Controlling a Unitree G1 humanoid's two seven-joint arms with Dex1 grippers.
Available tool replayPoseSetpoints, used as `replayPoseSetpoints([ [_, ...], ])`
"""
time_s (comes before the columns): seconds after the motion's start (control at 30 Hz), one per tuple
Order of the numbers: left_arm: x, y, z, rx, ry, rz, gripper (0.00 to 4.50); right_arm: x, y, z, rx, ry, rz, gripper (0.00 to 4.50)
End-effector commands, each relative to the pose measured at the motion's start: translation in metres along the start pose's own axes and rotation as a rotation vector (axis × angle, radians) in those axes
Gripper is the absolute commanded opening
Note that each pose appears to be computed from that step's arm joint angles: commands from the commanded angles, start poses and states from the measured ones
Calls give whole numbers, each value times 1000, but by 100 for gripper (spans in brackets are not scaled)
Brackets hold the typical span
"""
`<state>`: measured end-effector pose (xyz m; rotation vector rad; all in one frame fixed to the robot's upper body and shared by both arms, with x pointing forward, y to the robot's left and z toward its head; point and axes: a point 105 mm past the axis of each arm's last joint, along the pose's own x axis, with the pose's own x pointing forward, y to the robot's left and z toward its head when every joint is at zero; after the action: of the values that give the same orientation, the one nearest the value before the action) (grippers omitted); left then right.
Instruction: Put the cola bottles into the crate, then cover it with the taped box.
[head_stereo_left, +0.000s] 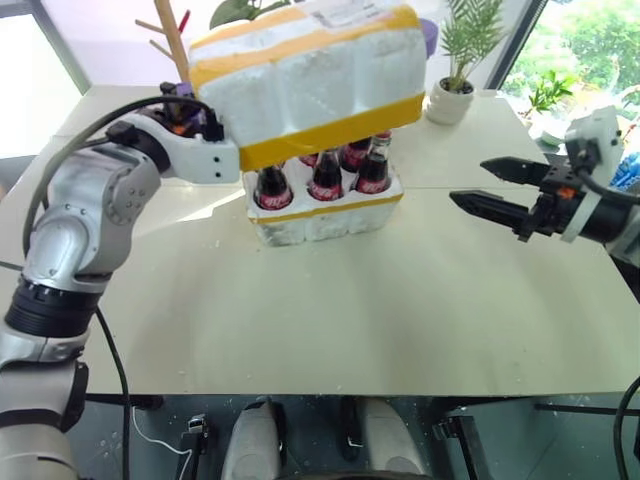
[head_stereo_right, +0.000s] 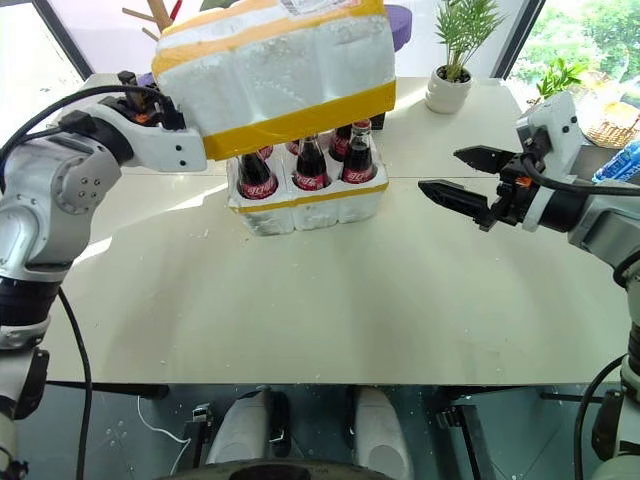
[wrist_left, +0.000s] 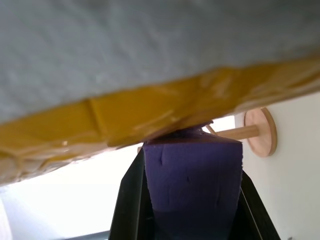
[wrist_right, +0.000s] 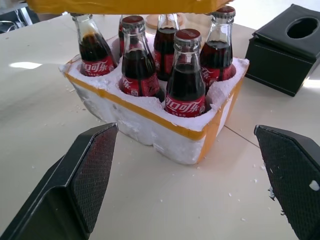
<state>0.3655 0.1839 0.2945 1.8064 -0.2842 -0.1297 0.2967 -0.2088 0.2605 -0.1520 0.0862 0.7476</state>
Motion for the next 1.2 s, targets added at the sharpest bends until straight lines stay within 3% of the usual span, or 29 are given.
replayPoseSetpoints([
  [0.03, -6, 7, 6, 13, -22, 0, 26, -3, 4, 11, -33, -44, 4, 450],
  [0.2, -7, 29, 12, -18, -32, 47, 26, 1, 4, 9, -26, -47, 9, 450],
  [0.47, -7, 31, 11, 37, -8, 29, 26, 4, 6, 8, -14, -58, 23, 450],
  [0.7, -8, 7, 12, 73, -10, -33, 26, 2, 6, 5, -13, -55, 23, 450],
  [0.97, -12, -16, 11, 66, -25, -73, 407, 2, 6, 6, -10, -60, 24, 450],
  [1.2, -29, -29, 9, -8, -27, -89, 407, 5, 8, 7, -3, -62, 37, 450],
])
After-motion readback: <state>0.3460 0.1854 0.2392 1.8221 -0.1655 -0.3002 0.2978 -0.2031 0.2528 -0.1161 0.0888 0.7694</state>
